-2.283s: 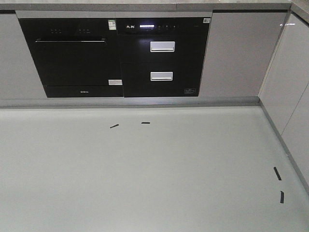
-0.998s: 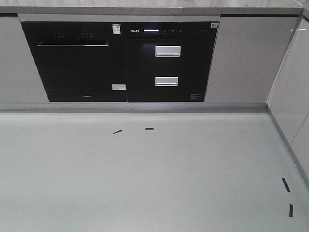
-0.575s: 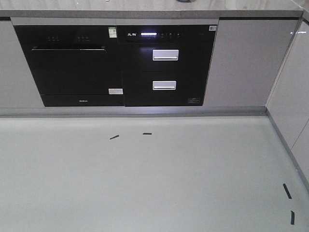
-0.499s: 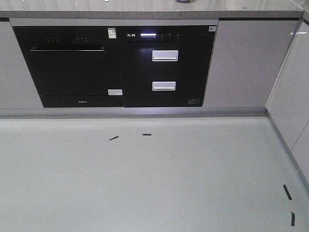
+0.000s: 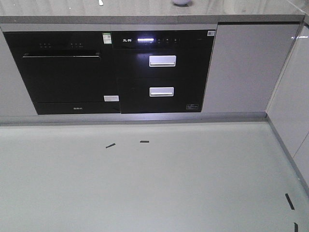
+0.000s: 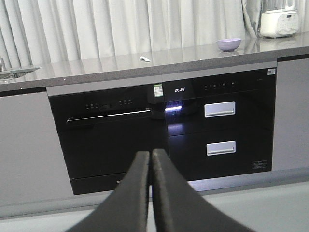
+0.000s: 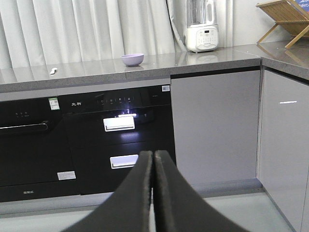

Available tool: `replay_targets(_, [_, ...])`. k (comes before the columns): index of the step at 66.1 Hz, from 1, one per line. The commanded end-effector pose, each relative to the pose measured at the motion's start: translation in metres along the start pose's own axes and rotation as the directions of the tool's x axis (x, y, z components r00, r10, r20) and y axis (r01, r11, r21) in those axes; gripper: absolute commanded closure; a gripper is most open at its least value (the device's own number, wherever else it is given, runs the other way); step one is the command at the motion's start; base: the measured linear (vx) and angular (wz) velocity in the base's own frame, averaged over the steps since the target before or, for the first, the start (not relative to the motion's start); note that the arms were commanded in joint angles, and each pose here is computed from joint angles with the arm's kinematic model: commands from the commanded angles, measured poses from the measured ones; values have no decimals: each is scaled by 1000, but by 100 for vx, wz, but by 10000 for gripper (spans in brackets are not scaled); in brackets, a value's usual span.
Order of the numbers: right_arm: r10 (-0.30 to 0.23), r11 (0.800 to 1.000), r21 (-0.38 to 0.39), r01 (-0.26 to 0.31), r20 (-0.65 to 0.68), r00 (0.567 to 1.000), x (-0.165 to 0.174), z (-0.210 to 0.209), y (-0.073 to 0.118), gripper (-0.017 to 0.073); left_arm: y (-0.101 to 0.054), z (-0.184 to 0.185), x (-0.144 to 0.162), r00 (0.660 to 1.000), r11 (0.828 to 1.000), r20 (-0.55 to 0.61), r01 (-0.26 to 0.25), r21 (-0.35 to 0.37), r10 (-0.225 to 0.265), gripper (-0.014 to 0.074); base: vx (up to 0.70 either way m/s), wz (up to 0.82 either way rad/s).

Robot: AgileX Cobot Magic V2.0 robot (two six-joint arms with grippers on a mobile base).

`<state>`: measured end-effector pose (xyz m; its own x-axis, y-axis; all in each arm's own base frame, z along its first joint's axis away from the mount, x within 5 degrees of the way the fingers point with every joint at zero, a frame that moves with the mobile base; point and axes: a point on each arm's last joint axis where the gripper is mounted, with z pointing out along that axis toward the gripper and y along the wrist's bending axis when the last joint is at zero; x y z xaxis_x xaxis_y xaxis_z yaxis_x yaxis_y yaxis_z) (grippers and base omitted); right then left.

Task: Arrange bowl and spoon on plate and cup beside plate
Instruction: 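Drive the base toward the countertop with the spoon and bowl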

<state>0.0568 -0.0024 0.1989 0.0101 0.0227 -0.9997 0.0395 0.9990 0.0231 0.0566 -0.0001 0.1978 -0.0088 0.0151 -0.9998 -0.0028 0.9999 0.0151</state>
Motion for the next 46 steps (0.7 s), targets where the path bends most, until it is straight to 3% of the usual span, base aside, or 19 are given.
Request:
replay_targets(1, [-2, 1000, -3, 2, 73, 997, -2, -1, 0, 564, 0, 0, 3, 998, 1000, 53, 18, -5, -17, 599, 13, -1])
replay_targets(46, [-2, 1000, -3, 2, 75, 997, -2, -1, 0, 564, 0, 0, 3, 998, 1000, 53, 18, -5, -17, 599, 13, 3])
